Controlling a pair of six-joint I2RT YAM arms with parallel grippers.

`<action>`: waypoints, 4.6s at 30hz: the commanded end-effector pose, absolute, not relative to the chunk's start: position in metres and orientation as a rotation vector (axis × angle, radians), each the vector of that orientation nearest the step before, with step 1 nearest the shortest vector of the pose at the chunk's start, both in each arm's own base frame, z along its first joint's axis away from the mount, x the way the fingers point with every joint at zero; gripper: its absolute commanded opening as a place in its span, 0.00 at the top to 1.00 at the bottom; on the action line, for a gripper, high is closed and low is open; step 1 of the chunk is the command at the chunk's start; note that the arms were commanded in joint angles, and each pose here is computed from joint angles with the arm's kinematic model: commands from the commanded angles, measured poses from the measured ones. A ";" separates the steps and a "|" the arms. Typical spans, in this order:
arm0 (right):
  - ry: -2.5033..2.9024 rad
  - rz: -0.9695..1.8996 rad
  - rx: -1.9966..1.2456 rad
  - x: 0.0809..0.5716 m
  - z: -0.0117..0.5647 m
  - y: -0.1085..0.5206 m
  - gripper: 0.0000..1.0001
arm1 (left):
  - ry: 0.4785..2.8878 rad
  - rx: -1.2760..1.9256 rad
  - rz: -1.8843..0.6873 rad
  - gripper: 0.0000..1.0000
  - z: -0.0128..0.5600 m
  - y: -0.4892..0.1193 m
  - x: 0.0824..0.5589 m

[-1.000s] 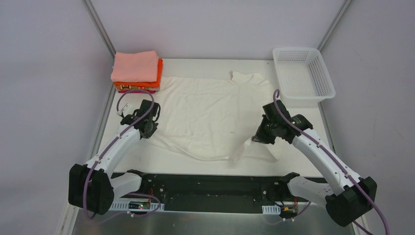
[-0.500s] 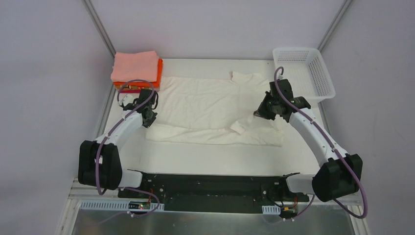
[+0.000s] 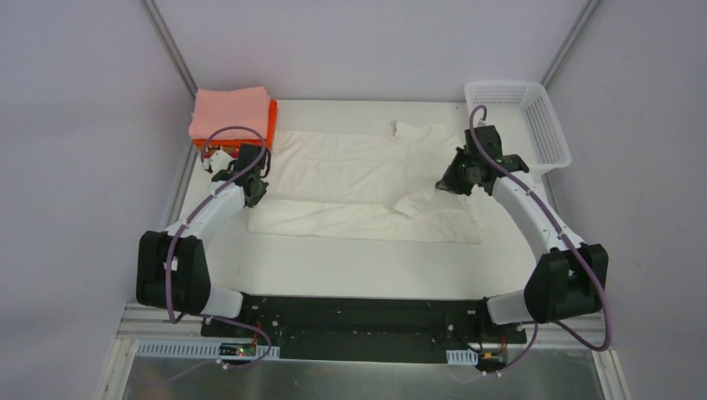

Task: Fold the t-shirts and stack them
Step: Fold the flattened tshirt in 1/3 of the way

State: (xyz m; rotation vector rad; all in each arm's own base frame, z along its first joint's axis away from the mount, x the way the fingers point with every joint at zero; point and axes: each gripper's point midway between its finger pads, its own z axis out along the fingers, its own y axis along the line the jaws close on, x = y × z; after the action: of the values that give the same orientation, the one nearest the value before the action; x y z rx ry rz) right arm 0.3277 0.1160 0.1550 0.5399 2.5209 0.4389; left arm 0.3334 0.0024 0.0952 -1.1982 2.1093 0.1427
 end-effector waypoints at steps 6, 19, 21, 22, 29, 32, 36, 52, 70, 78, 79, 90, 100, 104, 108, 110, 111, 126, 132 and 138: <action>2.478 0.469 0.544 0.347 0.166 0.113 1.00 | 2.049 -1.164 0.171 1.00 0.107 0.013 0.355; 2.504 0.476 0.584 0.364 0.152 0.107 1.00 | 2.075 -1.136 0.245 1.00 0.095 0.017 0.373; 2.516 0.485 0.584 0.365 0.149 0.109 1.00 | 2.091 -1.133 0.255 1.00 0.090 0.017 0.375; 2.524 0.488 0.585 0.367 0.147 0.109 1.00 | 2.099 -1.133 0.263 1.00 0.087 0.017 0.376; 2.575 0.507 0.597 0.385 0.129 0.113 1.00 | 2.127 -1.129 0.338 1.00 0.069 0.023 0.384; 2.594 0.494 0.612 0.399 0.116 0.113 0.99 | 2.139 -1.131 0.356 0.93 0.063 0.025 0.385; 2.596 0.436 0.574 0.428 0.104 0.109 0.94 | 2.136 -1.122 0.366 0.64 0.065 0.027 0.389; 2.574 0.792 0.678 0.349 0.118 0.152 0.00 | 2.394 -0.803 -0.235 0.01 0.098 -0.078 0.361; 2.661 0.783 0.675 0.368 0.056 0.206 0.01 | 2.604 -0.742 -0.121 0.01 0.018 -0.082 0.319; 2.616 0.750 0.648 0.394 0.068 0.213 0.01 | 2.612 -0.741 -0.039 0.01 0.009 -0.070 0.311; 2.609 0.737 0.647 0.397 0.069 0.212 0.00 | 2.611 -0.743 -0.033 0.01 0.009 -0.068 0.310; 2.509 0.795 0.581 0.453 0.078 0.237 0.00 | 2.593 -0.723 -0.020 0.01 0.015 -0.063 0.309; 2.381 0.791 0.526 0.486 0.139 0.259 0.01 | 2.555 -0.721 -0.080 0.01 0.031 -0.068 0.313; 2.365 0.532 0.585 0.464 0.144 0.210 0.00 | 2.521 -0.716 -0.114 0.01 0.044 -0.070 0.316; 2.406 0.354 0.698 0.411 0.122 0.154 0.00 | 2.477 -0.708 -0.151 0.01 0.060 -0.072 0.322; 2.431 0.304 0.730 0.385 0.109 0.134 0.00 | 2.466 -0.704 -0.165 0.01 0.065 -0.074 0.326; 2.450 0.294 0.732 0.374 0.102 0.127 0.00 | 2.459 -0.702 -0.169 0.01 0.068 -0.075 0.329; 2.656 0.249 0.855 0.314 0.030 0.104 0.01 | 2.599 -0.794 -0.059 0.01 0.003 -0.067 0.302; 2.685 0.207 0.878 0.268 0.022 0.091 0.00 | 2.637 -0.957 -0.110 0.01 -0.004 -0.065 0.236; 2.695 0.269 0.945 0.215 0.019 0.088 0.01 | 2.556 -1.153 -0.112 0.01 -0.004 -0.052 0.178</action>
State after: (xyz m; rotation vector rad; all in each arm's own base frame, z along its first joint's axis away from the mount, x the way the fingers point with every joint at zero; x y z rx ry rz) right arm 0.2739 0.0980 0.0359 0.8496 2.5859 0.3216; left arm 0.2647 -0.0700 0.0338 -0.9144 2.3998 -0.2657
